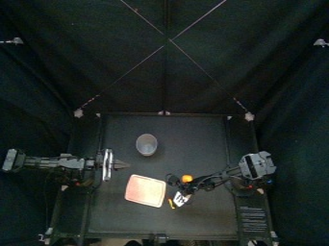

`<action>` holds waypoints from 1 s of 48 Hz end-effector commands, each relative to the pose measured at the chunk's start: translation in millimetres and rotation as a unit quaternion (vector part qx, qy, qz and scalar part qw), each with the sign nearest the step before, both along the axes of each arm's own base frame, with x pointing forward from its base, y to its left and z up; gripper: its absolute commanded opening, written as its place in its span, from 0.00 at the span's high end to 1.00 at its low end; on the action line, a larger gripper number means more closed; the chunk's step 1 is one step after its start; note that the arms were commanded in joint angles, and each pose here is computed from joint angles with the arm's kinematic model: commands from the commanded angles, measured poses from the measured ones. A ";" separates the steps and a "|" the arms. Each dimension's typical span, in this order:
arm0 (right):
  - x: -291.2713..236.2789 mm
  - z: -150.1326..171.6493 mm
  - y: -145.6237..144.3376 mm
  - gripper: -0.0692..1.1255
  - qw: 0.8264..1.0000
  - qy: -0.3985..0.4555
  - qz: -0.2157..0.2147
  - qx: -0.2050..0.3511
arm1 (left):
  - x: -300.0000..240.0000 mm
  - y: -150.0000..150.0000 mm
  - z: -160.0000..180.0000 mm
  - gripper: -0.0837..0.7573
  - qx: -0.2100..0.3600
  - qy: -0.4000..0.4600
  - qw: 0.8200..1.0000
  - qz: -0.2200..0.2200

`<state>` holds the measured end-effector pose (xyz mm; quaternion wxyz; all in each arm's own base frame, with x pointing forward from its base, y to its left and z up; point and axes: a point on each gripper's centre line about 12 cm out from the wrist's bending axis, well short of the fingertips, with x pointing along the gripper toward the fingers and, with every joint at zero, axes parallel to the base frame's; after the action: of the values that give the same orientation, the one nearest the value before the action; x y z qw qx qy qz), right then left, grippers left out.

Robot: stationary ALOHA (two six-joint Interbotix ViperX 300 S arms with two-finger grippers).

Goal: Pick the shrimp then place it in the grey bowl
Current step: Place shrimp in the grey bowl

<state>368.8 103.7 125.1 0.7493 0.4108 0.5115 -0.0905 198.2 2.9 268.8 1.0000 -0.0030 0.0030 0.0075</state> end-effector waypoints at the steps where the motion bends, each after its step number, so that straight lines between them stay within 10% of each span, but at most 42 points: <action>1: 6.9 6.8 -1.5 0.22 1.000 0.007 0.006 -0.028 | 1.3 0.3 4.3 0.82 0.002 -0.006 1.000 0.001; 48: 45.6 -10.2 34.2 0.34 0.995 0.071 -0.004 -0.067 | -2.2 0.6 -11.0 0.82 0.001 0.012 1.000 0.002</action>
<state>411.9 135.4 103.2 0.7343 0.3505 0.5586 -0.1610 194.6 3.4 252.6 0.9997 -0.0032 0.0230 0.0091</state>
